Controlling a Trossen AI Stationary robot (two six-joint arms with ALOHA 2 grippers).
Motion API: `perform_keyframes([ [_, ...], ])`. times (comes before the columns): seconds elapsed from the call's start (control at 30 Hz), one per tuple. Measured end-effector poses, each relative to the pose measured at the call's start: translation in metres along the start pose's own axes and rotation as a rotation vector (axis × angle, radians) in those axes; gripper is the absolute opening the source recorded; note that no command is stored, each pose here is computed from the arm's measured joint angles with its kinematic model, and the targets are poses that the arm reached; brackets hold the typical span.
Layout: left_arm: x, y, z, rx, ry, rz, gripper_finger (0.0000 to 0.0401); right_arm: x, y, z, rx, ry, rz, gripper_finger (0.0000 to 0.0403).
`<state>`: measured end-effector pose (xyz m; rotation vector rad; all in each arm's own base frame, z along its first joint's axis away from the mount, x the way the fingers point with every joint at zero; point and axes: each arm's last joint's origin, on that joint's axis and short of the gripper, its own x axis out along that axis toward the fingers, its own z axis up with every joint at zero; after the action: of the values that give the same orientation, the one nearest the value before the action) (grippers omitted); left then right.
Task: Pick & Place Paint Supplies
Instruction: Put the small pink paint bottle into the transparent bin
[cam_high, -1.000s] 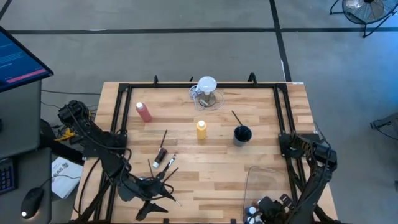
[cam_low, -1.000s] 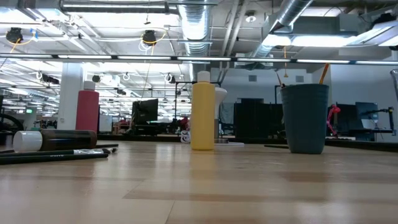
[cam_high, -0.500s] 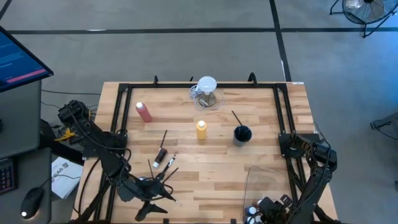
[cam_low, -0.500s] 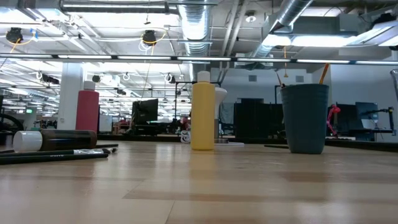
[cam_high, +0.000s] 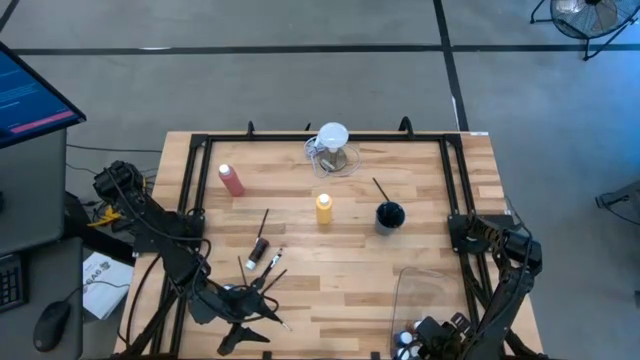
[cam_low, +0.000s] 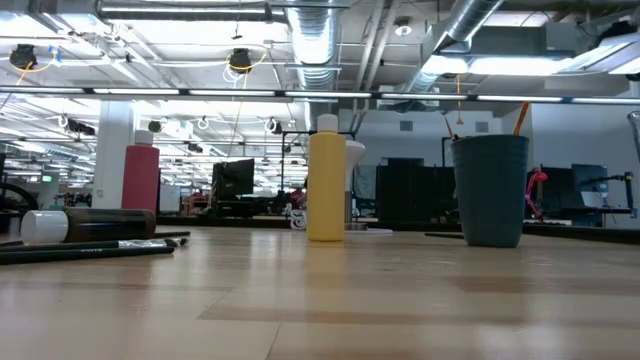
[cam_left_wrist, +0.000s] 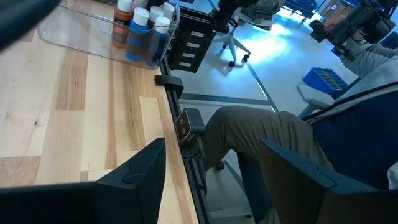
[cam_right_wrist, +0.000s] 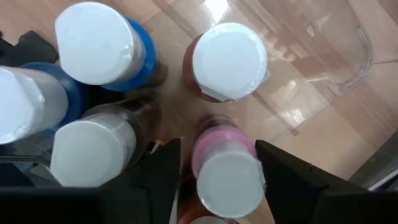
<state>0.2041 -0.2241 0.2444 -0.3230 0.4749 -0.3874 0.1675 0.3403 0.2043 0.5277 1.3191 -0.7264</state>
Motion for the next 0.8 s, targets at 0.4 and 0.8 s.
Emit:
perform_keyframes([
  [0.4, 0.0, 0.0, 0.0, 0.0, 0.0, 0.0, 0.0214, 0.0, -0.0004, 0.0002, -0.005, -0.002, -0.004, 0.0216],
  [0.8, 0.0, -0.0001, 0.0002, -0.001, -0.002, -0.001, 0.0214, -0.0046, -0.0033, 0.0036, -0.034, 0.04, -0.035, 0.0229],
])
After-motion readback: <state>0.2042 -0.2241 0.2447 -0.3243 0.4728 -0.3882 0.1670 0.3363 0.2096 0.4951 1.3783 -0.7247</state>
